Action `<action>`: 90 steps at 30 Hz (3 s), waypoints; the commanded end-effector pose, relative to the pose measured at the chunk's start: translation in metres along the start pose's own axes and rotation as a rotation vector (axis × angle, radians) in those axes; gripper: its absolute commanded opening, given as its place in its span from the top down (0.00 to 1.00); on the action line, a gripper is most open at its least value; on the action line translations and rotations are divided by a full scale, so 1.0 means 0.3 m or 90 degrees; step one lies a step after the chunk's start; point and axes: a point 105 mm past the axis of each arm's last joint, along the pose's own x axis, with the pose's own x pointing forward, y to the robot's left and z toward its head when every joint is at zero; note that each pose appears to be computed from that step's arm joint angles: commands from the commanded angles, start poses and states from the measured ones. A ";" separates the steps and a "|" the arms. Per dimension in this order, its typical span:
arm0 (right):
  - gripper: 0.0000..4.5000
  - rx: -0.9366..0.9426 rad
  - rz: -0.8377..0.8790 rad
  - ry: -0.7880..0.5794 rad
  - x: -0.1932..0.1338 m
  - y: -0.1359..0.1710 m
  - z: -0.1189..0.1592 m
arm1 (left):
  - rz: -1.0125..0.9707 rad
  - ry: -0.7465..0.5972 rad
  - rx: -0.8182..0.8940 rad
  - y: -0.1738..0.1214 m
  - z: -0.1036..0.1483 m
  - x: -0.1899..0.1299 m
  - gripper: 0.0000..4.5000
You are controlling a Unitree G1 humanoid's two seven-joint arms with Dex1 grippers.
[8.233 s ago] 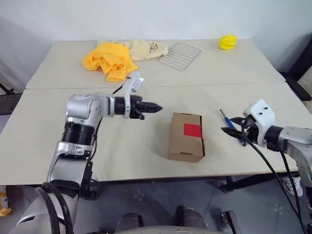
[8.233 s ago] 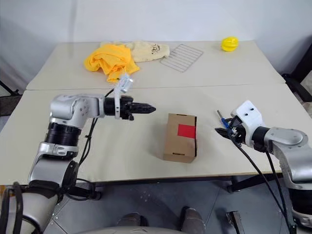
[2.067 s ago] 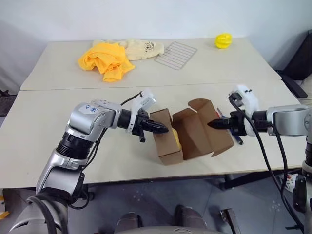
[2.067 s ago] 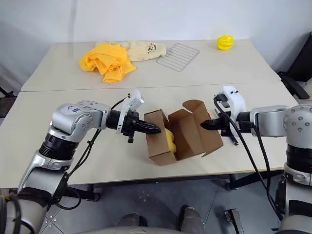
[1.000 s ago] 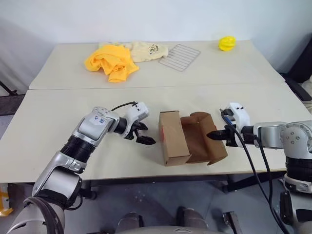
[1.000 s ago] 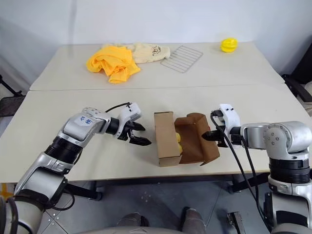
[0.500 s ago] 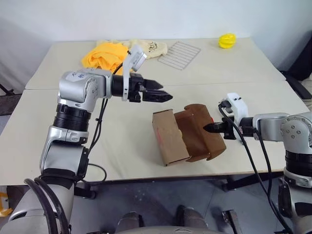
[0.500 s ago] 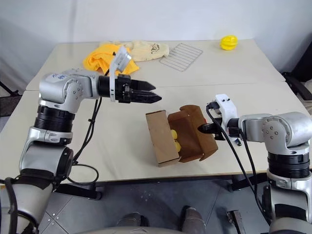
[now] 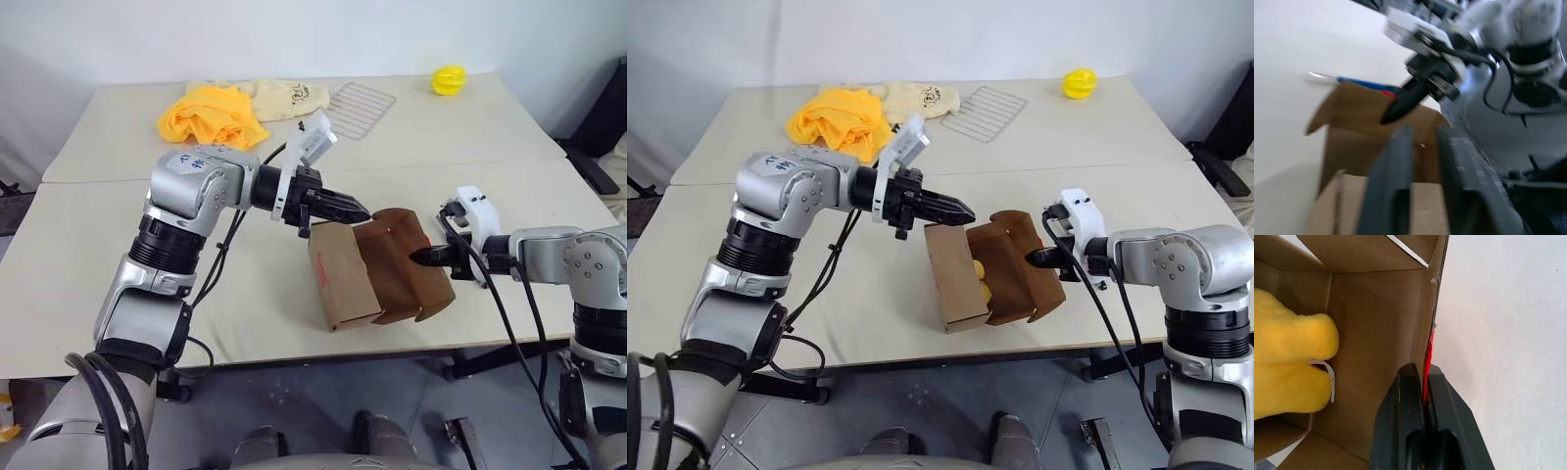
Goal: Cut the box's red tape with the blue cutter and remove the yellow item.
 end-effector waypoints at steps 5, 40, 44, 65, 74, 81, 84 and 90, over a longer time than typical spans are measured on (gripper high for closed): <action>1.00 -0.025 -0.012 -0.020 -0.032 0.004 0.021 | -0.003 0.152 0.041 0.014 -0.131 0.025 0.99; 1.00 0.217 0.114 -0.136 -0.087 -0.033 0.039 | 0.173 0.274 -0.043 0.107 -0.454 -0.111 0.99; 1.00 0.227 0.129 -0.148 -0.097 -0.023 0.041 | 0.190 0.272 -0.051 0.117 -0.468 -0.121 0.99; 1.00 0.235 0.127 -0.067 -0.026 0.023 -0.055 | 0.225 0.219 -0.053 0.183 -0.453 -0.074 0.99; 0.95 0.122 -0.010 -0.072 0.018 -0.051 -0.089 | 0.213 0.221 -0.051 0.187 -0.456 -0.061 1.00; 0.52 0.053 0.012 -0.131 0.010 -0.041 -0.024 | 0.220 0.223 -0.047 0.196 -0.456 -0.066 1.00; 0.41 0.014 0.006 -0.169 -0.004 -0.043 0.008 | 0.222 0.222 -0.049 0.197 -0.459 -0.068 1.00; 0.06 -0.083 -0.019 -0.326 -0.064 -0.053 0.118 | 0.226 0.220 -0.054 0.205 -0.465 -0.073 1.00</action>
